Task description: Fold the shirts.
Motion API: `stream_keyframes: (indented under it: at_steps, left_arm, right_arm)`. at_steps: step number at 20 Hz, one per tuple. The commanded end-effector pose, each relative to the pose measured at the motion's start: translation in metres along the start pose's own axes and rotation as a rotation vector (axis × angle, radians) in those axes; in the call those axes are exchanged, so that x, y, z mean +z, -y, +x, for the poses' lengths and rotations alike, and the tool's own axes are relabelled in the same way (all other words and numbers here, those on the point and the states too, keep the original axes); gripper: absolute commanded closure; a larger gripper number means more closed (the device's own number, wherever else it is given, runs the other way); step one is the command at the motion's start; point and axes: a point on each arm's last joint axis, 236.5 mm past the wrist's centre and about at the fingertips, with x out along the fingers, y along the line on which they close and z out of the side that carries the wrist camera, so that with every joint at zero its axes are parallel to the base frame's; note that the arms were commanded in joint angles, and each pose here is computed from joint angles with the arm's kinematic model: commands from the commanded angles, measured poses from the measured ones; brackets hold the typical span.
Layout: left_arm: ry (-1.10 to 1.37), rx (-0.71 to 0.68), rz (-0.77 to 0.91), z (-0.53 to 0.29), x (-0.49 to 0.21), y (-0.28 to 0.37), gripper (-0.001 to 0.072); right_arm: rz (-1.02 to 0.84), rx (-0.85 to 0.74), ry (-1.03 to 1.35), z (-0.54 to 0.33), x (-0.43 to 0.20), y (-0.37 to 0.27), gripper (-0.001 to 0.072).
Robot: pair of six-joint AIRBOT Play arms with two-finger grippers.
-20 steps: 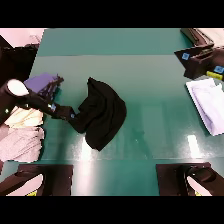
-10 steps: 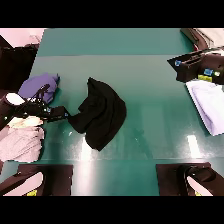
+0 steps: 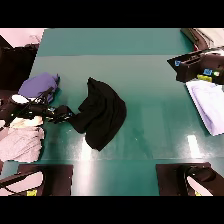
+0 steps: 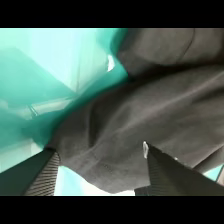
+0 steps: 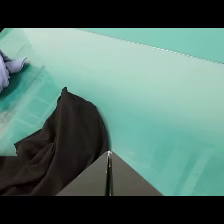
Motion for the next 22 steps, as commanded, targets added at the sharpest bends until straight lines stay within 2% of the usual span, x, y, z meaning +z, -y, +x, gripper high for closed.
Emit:
stream_keyframes:
  at_steps: [1,2,4,5,10,11,12,13,16,22]
  left_arm:
    - [-0.025,-0.017,-0.003,0.002,-0.005,0.002,0.0109]
    - [-0.023,-0.016,-0.004,0.002,-0.004,0.002,0.0112]
    - [-0.013,-0.014,-0.002,0.002,-0.002,0.001,0.0609]
    - [-0.001,-0.015,0.002,0.002,0.001,0.002,0.0683]
    - [0.012,0.025,0.084,-0.014,0.014,0.006,0.0685]
    - [0.02,0.039,0.112,-0.021,0.017,0.008,0.0685]
    - [0.039,0.055,0.142,-0.029,0.022,0.012,0.0685]
    - [0.057,0.064,0.167,-0.036,0.027,0.016,0.0685]
    - [0.106,0.074,0.211,-0.052,0.035,0.027,0.0685]
    - [0.069,0.069,0.216,-0.052,0.025,0.028,0.0685]
  right_arm:
    - [0.001,-0.001,0.012,0.001,0.003,0.001,0.0694]
    - [0.002,-0.002,0.011,0.002,0.003,0.001,0.0695]
    - [0.009,-0.002,-0.011,0.011,-0.001,0.003,0.0694]
    - [0.03,0.016,-0.032,0.02,-0.006,0.001,0.0694]
    - [0.164,0.093,-0.228,0.099,-0.054,0.0,0.0683]
    - [0.182,0.101,-0.278,0.117,-0.069,0.0,0.0549]
    - [0.193,0.109,-0.33,0.136,-0.086,0.0,0.0301]
    - [0.209,0.129,-0.382,0.153,-0.103,-0.003,0.0137]
    - [0.232,0.173,-0.527,0.202,-0.141,-0.019,0.0131]
    - [0.165,0.248,-0.615,0.271,-0.17,-0.067,0.0132]
